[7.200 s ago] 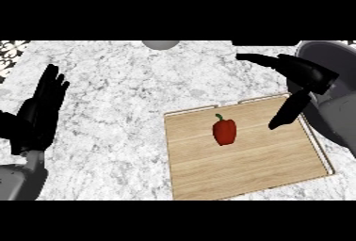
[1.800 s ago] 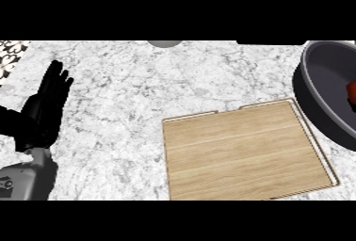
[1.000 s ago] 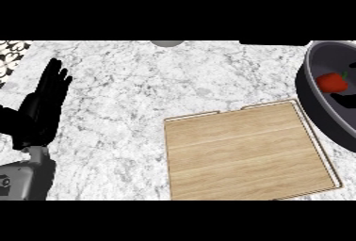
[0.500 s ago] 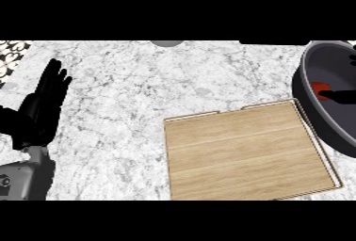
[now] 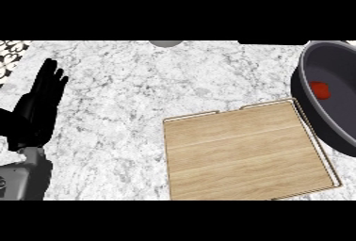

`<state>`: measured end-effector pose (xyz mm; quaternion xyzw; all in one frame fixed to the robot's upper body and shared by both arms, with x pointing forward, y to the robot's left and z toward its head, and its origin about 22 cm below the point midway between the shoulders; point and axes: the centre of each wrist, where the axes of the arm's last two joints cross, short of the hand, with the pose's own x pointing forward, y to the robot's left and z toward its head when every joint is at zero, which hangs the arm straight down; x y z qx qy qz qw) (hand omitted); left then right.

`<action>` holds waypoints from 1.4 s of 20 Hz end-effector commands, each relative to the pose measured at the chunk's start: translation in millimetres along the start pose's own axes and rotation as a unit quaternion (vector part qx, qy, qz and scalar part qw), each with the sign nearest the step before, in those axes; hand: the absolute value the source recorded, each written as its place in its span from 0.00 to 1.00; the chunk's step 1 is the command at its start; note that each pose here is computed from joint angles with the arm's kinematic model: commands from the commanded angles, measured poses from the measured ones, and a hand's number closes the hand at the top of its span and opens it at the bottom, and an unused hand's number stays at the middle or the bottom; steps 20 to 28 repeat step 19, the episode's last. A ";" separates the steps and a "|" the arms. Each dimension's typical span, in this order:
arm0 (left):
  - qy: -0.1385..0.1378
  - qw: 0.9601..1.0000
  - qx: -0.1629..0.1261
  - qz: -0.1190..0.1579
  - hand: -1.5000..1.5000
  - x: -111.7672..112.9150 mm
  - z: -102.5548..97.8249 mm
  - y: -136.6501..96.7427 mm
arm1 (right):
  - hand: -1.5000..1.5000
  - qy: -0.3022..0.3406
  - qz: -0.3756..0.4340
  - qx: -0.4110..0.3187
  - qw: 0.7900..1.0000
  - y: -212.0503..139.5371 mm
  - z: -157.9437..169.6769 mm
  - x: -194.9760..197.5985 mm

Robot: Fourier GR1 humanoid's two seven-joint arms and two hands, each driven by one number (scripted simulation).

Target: Pick the bell pepper from the tray and place it in the pot

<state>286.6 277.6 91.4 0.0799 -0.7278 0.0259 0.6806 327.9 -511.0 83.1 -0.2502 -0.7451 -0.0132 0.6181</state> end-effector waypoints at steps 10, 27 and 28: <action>0.003 1.000 -0.009 0.006 0.50 4.7 -3.2 -18.4 | 0.00 -0.003 -0.023 0.006 1.000 -100.3 41.2 2.5; -0.002 1.000 -0.009 0.006 0.50 -11.4 5.5 -17.7 | 0.00 0.004 -0.028 0.012 1.000 -139.6 62.3 10.0; -0.002 1.000 -0.009 0.006 0.50 -11.4 5.5 -17.7 | 0.00 0.004 -0.028 0.012 1.000 -139.6 62.3 10.0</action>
